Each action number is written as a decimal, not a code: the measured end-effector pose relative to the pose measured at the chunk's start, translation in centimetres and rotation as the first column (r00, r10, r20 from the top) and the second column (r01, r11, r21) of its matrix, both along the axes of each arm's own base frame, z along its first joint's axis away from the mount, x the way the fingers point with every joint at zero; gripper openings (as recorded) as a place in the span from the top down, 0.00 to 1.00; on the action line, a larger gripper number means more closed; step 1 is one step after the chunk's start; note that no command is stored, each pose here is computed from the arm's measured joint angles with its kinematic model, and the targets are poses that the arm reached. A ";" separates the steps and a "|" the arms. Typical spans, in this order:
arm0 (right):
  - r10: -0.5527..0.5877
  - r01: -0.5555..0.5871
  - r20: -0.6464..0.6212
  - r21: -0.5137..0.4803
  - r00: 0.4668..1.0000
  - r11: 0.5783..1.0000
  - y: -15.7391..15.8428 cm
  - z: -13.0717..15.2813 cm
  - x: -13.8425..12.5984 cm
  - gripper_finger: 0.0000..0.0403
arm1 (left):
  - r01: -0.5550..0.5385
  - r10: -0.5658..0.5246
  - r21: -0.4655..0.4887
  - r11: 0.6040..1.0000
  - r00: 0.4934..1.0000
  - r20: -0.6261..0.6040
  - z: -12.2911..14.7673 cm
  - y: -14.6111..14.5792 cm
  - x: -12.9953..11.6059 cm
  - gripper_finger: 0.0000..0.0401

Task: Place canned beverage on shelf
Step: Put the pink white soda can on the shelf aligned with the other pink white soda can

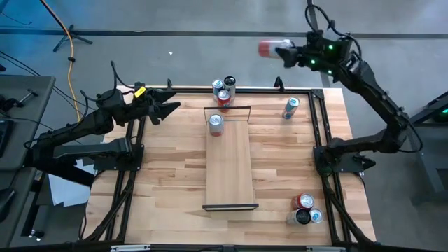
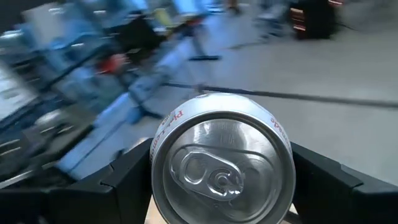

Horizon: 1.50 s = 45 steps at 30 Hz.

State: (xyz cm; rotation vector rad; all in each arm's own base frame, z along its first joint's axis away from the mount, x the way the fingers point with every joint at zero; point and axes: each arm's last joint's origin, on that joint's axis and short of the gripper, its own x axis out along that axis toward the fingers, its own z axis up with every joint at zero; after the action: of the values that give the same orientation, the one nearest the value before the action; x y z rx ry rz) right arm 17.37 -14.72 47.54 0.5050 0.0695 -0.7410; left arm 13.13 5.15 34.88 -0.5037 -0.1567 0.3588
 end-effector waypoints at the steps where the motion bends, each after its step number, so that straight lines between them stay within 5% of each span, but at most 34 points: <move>1: 0.042 -0.042 0.008 -0.021 0.999 0.999 0.9 0.6 0.4 0.29 | -0.001 0.001 0.000 1.000 1.000 0.000 0.0 0.0 0.0 0.03; 8: 0.303 -0.300 0.006 -0.109 0.953 0.948 6.4 1.9 3.0 0.29 | -0.023 0.023 -0.006 1.000 1.000 -0.018 -0.2 0.2 0.4 0.03; 15: 0.415 -0.406 0.037 -0.141 0.909 0.903 9.6 -0.2 6.1 0.29 | 0.039 -0.037 0.026 0.999 0.996 -0.077 -0.8 0.5 1.6 0.03; 23: 0.492 -0.492 0.015 -0.017 0.870 0.870 10.3 -6.7 8.7 0.29 | 0.101 -0.086 0.199 0.975 0.993 -0.084 -0.6 0.7 3.0 0.03; 28: 0.538 -0.537 0.060 -0.039 0.841 0.843 10.4 -7.5 9.0 0.29 | 0.143 -0.104 0.282 0.949 0.983 -0.150 -1.0 0.3 3.9 0.03; 39: 0.581 -0.581 0.072 -0.028 0.810 0.813 10.5 -7.3 9.0 0.29 | 0.184 -0.150 0.276 0.943 0.979 -0.139 -1.0 -0.4 4.3 0.03; 45: 0.616 -0.607 -0.174 0.111 0.768 0.787 11.1 -5.7 9.6 0.29 | 0.178 -0.156 0.282 0.943 0.983 -0.099 -0.7 -0.5 4.3 0.03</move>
State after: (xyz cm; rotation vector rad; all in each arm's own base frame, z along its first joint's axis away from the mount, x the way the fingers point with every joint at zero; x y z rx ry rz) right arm 26.97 -3.65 41.85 0.4147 0.4279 -0.1370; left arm 17.46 4.66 34.23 -0.2105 -0.0904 0.1831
